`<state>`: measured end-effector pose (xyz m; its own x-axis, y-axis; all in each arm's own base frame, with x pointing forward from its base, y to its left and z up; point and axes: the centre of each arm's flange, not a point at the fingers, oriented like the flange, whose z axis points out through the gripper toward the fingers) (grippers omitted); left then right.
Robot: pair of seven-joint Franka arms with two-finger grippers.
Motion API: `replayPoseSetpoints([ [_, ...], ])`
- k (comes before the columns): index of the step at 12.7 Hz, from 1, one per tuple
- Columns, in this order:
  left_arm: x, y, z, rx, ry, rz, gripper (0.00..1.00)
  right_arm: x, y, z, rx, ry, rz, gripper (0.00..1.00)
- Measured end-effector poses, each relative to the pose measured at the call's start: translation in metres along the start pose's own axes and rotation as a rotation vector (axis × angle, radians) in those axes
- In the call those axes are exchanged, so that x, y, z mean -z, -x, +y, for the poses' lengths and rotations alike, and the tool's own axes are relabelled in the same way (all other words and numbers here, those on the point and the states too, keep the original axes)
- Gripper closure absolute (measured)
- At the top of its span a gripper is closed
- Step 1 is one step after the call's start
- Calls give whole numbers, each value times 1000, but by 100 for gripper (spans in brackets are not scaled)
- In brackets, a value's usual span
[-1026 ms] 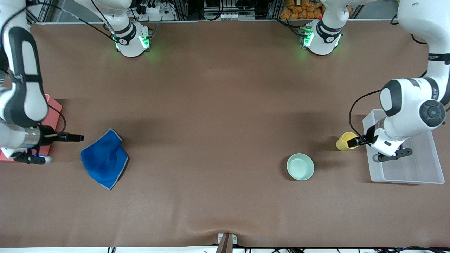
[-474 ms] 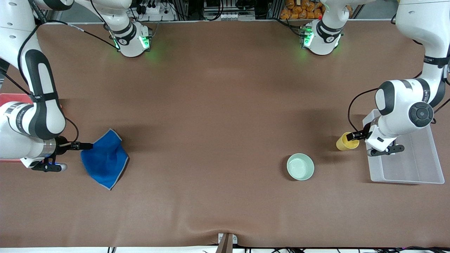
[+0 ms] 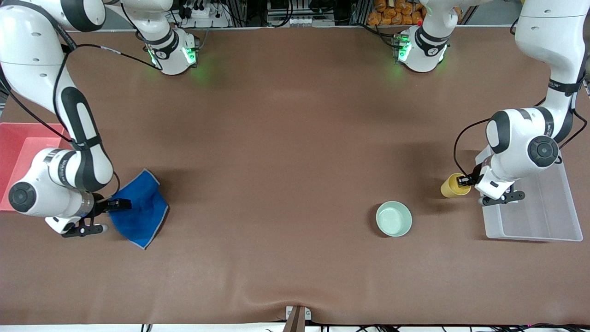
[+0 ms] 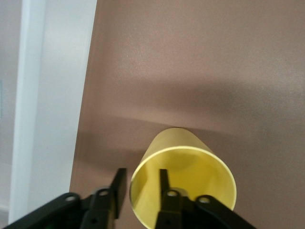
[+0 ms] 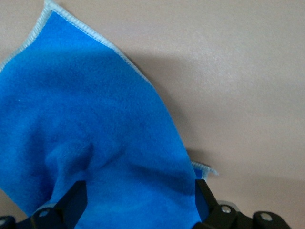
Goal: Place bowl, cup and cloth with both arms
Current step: 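Lower the yellow cup into the clear bin with the left gripper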
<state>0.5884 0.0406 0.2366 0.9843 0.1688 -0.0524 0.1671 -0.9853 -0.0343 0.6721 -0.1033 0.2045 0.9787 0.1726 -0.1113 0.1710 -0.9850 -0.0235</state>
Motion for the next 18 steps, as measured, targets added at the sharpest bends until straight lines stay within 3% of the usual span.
replayPoseSetpoints([
  [2,6,-4,1,-1,2,14,96,1,-1,7,71,39,19,0],
  [5,44,-23,0,4,-1,8,97,-6,-3,13,130,72,31,0],
  [8,139,-49,-22,36,-14,-51,97,-18,-3,18,132,79,46,0],
  [11,202,-57,-79,-1,-13,-46,97,-28,2,22,126,79,49,34],
  [14,181,-58,-154,-43,0,-70,97,-27,3,21,115,66,55,71],
  [16,144,-72,-165,-45,-4,-62,97,-26,3,21,108,59,57,95],
  [18,111,-89,-156,-50,0,-40,97,-26,2,19,105,54,59,97],
])
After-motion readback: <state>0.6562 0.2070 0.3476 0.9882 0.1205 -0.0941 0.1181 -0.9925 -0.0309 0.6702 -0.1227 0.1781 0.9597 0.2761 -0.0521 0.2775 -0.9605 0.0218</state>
